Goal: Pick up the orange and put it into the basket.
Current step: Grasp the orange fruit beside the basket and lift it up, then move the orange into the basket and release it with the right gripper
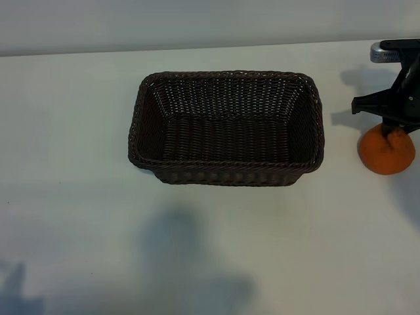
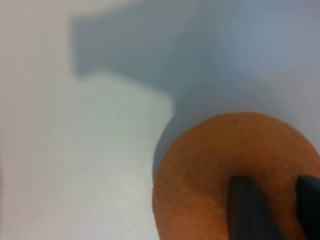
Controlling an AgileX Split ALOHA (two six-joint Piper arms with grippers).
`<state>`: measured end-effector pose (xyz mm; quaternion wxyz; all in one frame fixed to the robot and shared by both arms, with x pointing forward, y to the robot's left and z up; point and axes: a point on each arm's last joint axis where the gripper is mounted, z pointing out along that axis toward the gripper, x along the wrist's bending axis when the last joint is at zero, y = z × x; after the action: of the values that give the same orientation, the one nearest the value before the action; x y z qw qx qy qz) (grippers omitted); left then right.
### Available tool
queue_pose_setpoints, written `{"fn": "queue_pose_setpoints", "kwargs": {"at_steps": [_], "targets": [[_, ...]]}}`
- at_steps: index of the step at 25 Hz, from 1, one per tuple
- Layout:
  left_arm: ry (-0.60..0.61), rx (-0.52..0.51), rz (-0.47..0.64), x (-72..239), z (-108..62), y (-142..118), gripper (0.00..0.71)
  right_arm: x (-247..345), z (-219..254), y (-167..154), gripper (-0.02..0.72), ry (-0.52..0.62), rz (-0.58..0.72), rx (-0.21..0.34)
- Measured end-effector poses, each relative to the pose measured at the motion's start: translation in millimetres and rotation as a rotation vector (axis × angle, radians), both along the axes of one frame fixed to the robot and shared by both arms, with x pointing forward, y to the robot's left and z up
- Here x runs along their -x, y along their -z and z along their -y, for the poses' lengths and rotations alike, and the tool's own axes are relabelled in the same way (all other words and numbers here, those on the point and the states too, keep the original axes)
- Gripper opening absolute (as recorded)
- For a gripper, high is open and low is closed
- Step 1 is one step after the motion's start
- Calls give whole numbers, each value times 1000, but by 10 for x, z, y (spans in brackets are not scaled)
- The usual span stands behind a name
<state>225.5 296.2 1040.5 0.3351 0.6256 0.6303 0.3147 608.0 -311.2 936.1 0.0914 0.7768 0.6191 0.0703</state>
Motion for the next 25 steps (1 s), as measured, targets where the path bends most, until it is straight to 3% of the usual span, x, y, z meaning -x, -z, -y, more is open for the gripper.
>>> {"fn": "queue_pose_setpoints", "kwargs": {"at_steps": [5,11,19,25], "targets": [[1,-1,0,0,0,0,592,13,3,3,226,-1,-15,4],[1,-1,0,0,0,0,592,32,12,6,55,-21,-37,18],[1,-1,0,0,0,0,592,71,15,-60,45,-39,-54,25],[1,-1,0,0,0,0,592,195,12,-540,44,-48,48,28]]}}
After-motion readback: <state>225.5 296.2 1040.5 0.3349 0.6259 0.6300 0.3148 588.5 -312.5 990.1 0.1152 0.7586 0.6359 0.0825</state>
